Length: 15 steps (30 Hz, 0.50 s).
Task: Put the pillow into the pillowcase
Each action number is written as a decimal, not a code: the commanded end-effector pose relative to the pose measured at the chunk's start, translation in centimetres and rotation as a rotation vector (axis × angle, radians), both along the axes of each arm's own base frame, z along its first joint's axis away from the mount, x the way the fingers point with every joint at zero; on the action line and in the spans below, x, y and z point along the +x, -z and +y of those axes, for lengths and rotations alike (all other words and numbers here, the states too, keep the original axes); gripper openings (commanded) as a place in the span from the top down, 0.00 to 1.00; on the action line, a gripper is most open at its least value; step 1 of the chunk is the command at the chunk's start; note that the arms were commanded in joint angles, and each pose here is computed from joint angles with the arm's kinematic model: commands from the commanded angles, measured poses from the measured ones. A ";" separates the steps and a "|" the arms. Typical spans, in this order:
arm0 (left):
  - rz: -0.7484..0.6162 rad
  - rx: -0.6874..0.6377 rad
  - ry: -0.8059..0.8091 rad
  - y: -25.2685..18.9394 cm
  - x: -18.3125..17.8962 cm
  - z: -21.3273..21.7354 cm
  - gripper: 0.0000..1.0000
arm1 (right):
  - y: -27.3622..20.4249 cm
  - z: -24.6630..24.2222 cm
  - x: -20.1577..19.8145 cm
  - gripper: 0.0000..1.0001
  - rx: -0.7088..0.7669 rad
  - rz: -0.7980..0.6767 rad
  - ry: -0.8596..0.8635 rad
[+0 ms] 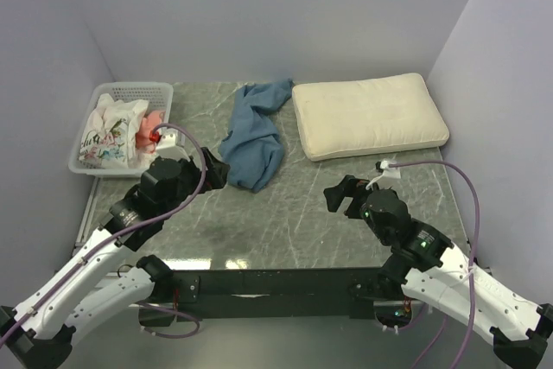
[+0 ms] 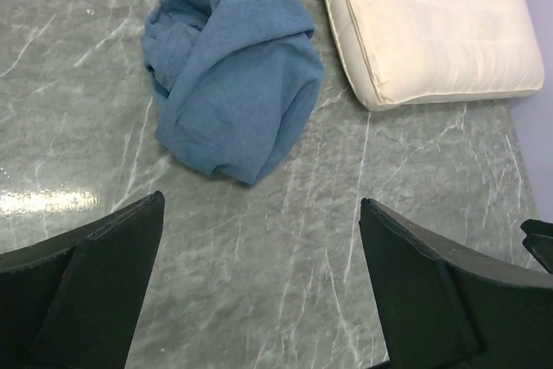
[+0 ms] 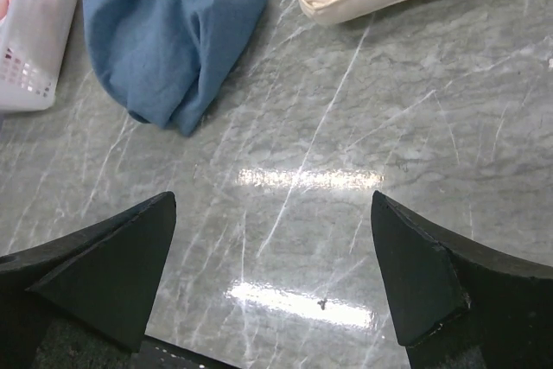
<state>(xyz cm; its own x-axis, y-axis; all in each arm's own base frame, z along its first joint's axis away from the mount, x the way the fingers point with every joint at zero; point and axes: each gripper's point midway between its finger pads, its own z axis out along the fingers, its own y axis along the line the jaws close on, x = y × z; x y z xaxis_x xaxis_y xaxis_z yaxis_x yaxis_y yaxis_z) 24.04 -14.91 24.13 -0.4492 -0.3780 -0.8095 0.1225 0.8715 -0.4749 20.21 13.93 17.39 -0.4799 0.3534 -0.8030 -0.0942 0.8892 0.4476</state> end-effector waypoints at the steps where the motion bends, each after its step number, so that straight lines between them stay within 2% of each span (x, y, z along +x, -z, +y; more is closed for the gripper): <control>1: -0.010 0.006 0.000 -0.5 -0.2 0.4 0.01 | -2.2 -0.2 0.5 0.00 0.036 -0.040 0.033; 15: 0.064 0.011 0.011 1.6 -0.2 -0.3 0.01 | -1.5 0.8 0.7 0.00 0.072 -0.051 0.001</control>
